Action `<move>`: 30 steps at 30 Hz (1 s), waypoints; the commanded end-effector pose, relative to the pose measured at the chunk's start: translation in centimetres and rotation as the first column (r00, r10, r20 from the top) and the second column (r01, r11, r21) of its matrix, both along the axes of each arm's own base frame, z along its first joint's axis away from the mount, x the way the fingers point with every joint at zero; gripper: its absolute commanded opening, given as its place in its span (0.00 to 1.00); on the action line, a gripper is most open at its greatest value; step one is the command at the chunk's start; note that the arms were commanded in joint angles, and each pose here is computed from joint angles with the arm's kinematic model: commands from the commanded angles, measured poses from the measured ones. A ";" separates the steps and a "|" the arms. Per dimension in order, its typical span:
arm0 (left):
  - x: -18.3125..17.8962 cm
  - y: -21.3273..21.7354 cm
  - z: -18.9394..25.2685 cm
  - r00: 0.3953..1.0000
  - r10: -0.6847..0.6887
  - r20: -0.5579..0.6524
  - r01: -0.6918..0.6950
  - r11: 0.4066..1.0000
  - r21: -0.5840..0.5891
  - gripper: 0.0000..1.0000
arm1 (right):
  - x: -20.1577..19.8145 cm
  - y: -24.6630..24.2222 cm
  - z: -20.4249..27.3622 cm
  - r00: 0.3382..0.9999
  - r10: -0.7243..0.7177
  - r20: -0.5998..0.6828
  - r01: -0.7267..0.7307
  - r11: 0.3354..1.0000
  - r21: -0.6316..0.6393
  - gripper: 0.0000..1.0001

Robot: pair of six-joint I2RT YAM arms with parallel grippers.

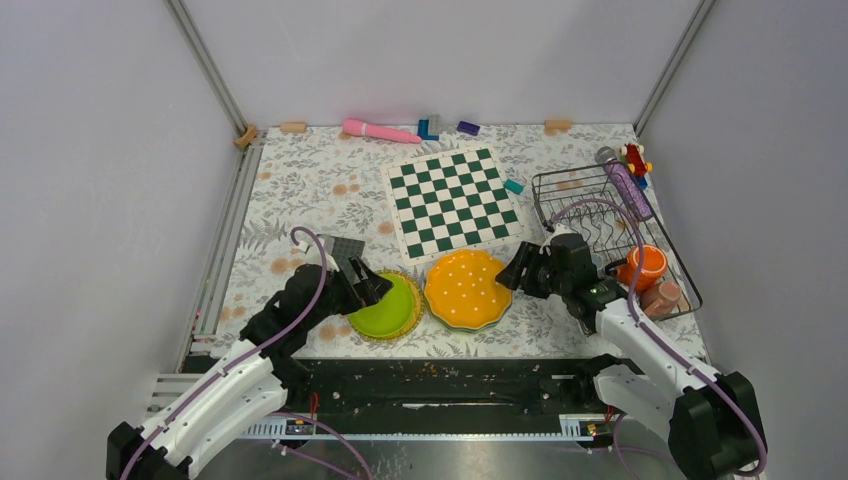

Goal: Unload the mixed dishes from the dish rack
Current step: Place the plate at the center of the board.

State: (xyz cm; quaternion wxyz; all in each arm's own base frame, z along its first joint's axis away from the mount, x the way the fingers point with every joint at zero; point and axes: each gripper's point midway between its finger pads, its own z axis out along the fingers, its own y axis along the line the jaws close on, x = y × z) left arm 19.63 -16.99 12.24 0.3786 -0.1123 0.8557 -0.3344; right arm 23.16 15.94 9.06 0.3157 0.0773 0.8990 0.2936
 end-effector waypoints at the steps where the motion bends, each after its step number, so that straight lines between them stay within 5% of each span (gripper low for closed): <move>1: 1.0 0.1 1.6 0.998 0.022 0.057 -0.022 1.000 -0.007 0.99 | 1.0 0.7 1.0 0.999 0.024 0.028 -0.024 1.000 0.002 0.63; 15: 1.1 0.3 1.6 0.998 0.030 0.059 -0.030 1.000 0.002 0.99 | 1.7 1.2 0.0 0.998 0.053 -0.022 -0.054 0.998 -0.027 0.62; 20: 1.4 0.6 2.2 0.996 0.049 0.075 -0.049 0.999 0.007 0.99 | 2.2 -0.3 3.6 0.996 0.010 0.088 -0.003 0.997 -0.075 0.66; 25: 2.6 1.1 4.5 0.987 0.099 0.131 -0.100 0.995 0.003 0.99 | 2.2 -2.3 9.7 0.960 0.013 0.279 0.026 0.990 -0.136 0.99; 30: 4.3 2.3 8.7 0.959 0.171 0.225 -0.180 0.983 0.023 0.99 | 1.7 -6.0 15.7 0.863 -0.032 0.504 0.160 0.964 -0.214 1.00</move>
